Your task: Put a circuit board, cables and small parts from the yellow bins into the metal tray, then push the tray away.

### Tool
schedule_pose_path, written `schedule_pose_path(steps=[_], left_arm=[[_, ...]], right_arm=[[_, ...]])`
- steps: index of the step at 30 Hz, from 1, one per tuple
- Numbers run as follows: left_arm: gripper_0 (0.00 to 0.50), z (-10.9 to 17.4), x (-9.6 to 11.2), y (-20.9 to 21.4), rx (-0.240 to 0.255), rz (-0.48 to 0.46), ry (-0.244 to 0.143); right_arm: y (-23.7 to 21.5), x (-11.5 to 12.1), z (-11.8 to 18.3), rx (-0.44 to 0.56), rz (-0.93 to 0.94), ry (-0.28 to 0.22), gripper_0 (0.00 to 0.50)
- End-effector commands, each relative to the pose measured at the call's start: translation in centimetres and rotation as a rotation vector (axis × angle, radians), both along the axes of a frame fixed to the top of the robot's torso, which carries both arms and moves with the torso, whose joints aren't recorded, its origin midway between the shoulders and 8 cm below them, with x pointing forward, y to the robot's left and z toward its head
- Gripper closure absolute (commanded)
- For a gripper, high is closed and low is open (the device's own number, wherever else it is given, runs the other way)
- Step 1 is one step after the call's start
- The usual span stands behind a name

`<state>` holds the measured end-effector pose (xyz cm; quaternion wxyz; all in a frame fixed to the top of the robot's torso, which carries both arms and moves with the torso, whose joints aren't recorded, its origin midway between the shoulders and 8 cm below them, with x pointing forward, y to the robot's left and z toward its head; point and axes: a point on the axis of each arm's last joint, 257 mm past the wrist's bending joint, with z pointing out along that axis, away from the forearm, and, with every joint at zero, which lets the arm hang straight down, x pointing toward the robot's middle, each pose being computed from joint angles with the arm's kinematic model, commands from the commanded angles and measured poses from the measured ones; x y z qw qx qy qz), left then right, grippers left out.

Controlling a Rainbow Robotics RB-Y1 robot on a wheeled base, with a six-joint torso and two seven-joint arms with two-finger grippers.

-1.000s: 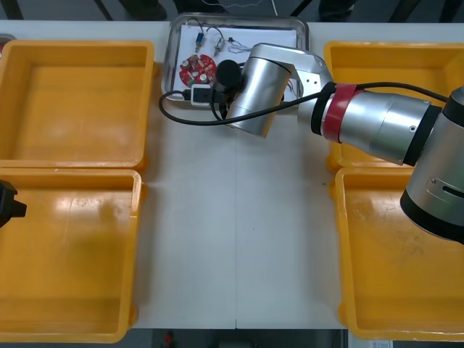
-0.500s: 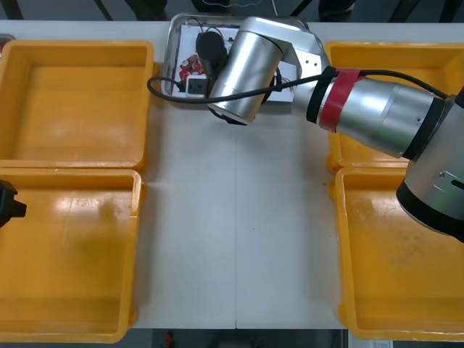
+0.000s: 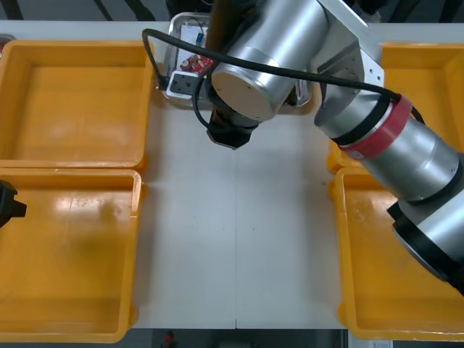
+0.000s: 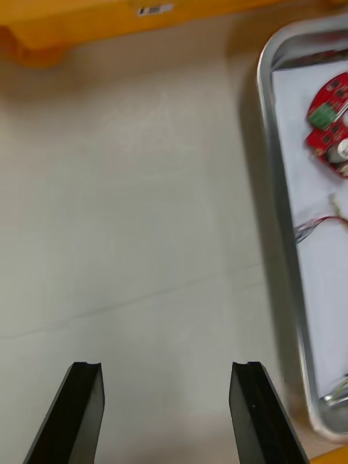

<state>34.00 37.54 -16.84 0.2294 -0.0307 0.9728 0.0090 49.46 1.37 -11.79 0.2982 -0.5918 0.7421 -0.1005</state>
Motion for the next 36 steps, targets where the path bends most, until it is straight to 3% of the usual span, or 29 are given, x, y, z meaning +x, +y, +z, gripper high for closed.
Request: schedule_pose_path(steps=[1, 5, 13, 16, 18, 23, 26, 36], left_arm=[[0.0, 1.3, -0.4, 1.7, 0.087, -0.033, -0.016], [0.0, 1.3, -0.4, 1.7, 0.087, -0.033, -0.016], [0.0, 1.3, -0.4, 1.7, 0.087, -0.033, -0.016], [0.0, 1.3, -0.4, 1.7, 0.087, -0.033, -0.016], [0.0, 1.3, -0.4, 1.7, 0.087, -0.033, -0.016], [0.0, 1.3, -0.4, 1.7, 0.087, -0.033, -0.016], [0.0, 1.3, -0.4, 1.7, 0.087, -0.033, -0.016], [0.0, 1.3, -0.4, 1.7, 0.087, -0.033, -0.016]], right_arm=[[-0.7, -3.0, -0.5, 0.111, -0.058, 0.089, 0.0], [-3.4, -5.5, -2.2, 0.173, -0.199, 0.176, 0.0], [-7.4, -6.2, -0.4, 0.4, -0.455, 0.096, 0.0], [-9.6, -6.2, -0.3, 0.456, -0.543, 0.097, 0.025], [-13.4, -6.4, -0.9, 0.495, -0.652, 0.118, 0.028], [-18.9, -6.9, -1.2, 0.547, -0.782, 0.135, 0.021], [-22.3, -7.1, -1.1, 0.555, -0.844, 0.126, 0.0], [-32.4, -8.5, -0.1, 0.551, -0.996, 0.087, 0.0]])
